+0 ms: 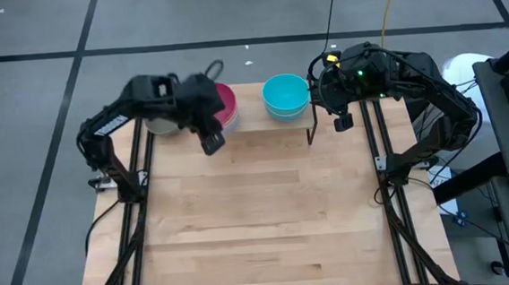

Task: Place and stack bowls onto a shelf
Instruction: Adjust the left stacked bowls on the shelf

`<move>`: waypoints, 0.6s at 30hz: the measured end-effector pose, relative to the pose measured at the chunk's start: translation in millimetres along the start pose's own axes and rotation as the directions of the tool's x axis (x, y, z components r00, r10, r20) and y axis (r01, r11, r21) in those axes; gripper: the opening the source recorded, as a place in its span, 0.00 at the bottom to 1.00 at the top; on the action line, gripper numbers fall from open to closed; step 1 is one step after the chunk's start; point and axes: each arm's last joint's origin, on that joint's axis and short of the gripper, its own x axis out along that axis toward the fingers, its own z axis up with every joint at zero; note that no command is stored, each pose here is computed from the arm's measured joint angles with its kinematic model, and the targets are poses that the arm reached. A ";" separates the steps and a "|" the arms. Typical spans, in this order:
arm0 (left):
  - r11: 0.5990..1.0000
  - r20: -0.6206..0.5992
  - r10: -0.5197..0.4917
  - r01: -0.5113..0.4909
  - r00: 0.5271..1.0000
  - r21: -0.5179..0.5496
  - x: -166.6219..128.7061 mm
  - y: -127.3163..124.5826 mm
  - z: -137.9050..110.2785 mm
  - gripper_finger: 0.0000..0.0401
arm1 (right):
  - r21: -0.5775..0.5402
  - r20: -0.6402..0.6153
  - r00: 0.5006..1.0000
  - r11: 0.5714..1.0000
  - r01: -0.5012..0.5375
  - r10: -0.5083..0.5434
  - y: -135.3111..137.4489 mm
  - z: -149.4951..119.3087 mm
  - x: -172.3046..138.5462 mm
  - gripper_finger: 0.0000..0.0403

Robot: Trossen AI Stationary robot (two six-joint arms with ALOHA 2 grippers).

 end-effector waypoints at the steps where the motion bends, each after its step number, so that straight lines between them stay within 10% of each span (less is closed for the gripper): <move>1: 1.000 -0.020 0.008 -0.008 1.000 -0.005 5.0 -2.6 -1.7 0.01 | 0.000 0.000 1.000 1.000 0.000 0.000 0.1 0.0 0.0 0.34; 18: 0.979 -0.288 0.201 -0.183 0.936 0.091 79.6 4.4 -26.0 0.00 | 0.000 0.000 1.000 1.000 0.000 0.000 0.0 0.0 -0.1 0.34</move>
